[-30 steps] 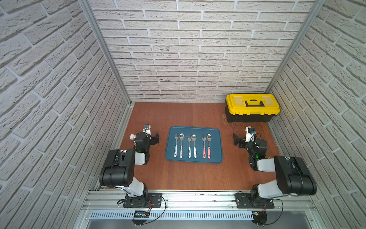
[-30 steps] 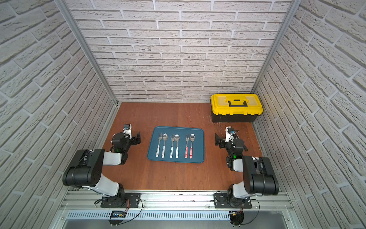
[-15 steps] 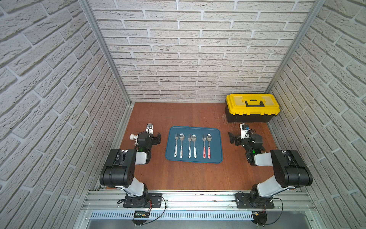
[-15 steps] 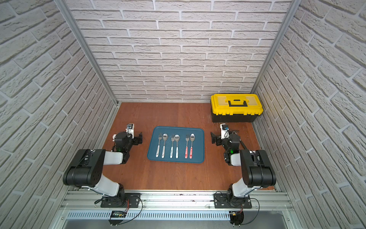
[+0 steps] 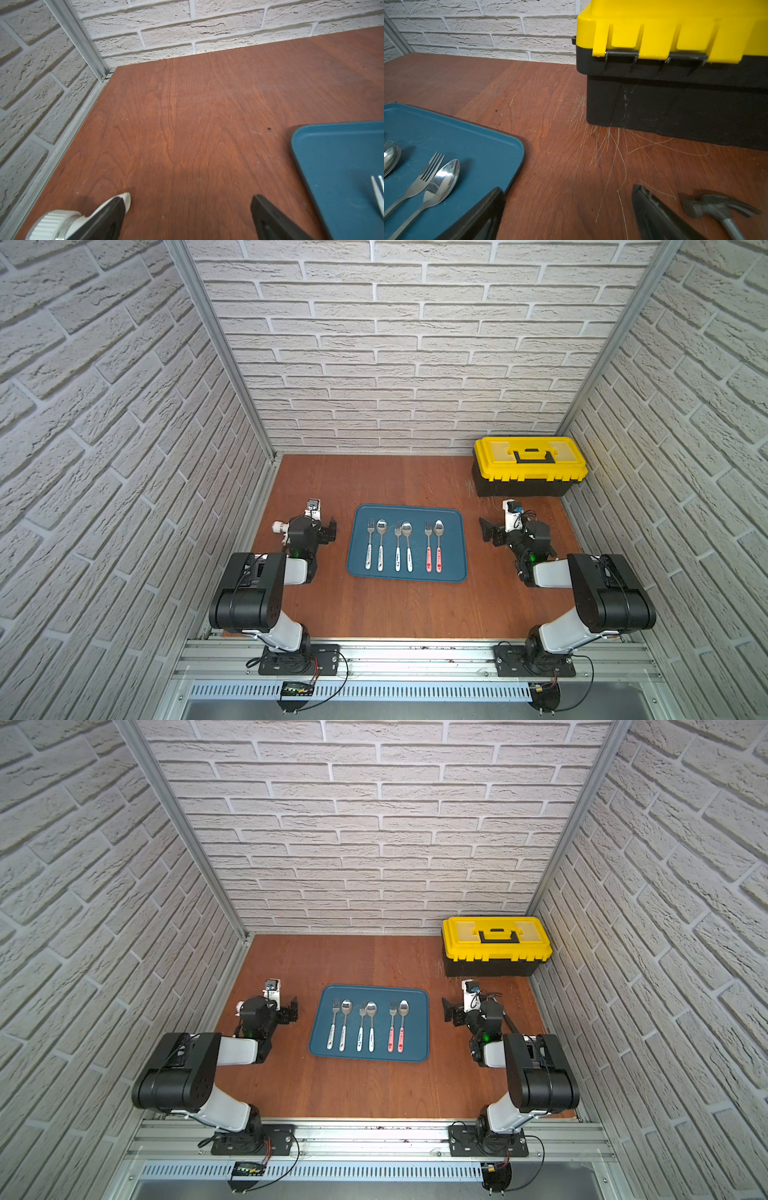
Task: Set the spoon and fork side by side
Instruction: Reset both arms
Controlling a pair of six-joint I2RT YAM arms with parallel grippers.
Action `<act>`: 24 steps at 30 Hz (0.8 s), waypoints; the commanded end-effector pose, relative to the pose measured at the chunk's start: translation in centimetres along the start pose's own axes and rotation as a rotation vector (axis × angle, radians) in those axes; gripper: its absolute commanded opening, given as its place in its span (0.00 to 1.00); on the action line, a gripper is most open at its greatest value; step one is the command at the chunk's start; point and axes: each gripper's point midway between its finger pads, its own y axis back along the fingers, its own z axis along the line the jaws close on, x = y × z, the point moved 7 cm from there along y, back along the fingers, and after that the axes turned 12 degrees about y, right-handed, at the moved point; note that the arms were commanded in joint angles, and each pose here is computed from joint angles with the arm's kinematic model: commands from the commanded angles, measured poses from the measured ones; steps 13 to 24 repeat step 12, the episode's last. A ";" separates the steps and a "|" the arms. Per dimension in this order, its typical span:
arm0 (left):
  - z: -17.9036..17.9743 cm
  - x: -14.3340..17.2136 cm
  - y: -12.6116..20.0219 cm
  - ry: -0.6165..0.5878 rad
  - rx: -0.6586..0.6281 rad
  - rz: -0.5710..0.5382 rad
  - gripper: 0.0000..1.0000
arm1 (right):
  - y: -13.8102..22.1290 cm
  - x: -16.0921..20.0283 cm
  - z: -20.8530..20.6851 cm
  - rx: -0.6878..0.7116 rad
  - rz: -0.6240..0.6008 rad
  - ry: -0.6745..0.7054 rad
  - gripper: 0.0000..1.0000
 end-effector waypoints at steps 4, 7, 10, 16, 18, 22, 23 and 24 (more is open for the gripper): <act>-0.1 -1.0 -0.2 -0.007 0.001 -0.037 0.98 | 0.2 -0.8 0.0 0.009 -0.034 0.024 0.99; -0.1 -1.0 -0.2 -0.003 0.007 -0.033 0.98 | 0.2 -0.8 0.0 0.009 -0.035 0.024 0.99; -0.1 -1.0 -0.2 -0.005 0.009 -0.033 0.98 | 0.2 -0.8 0.0 0.009 -0.035 0.025 0.99; -0.1 -1.0 -0.2 -0.005 0.006 -0.034 0.98 | 0.2 -0.8 0.0 0.009 -0.036 0.025 0.99; -0.1 -1.0 -0.2 -0.005 0.006 -0.034 0.98 | 0.2 -0.8 0.0 0.009 -0.036 0.025 0.99; -0.1 -1.0 -0.2 -0.005 0.006 -0.034 0.98 | 0.2 -0.8 0.0 0.009 -0.036 0.025 0.99; -0.1 -1.0 -0.2 -0.005 0.006 -0.034 0.98 | 0.2 -0.8 0.0 0.009 -0.036 0.025 0.99; -0.1 -1.0 -0.2 -0.005 0.006 -0.034 0.98 | 0.2 -0.8 0.0 0.009 -0.036 0.025 0.99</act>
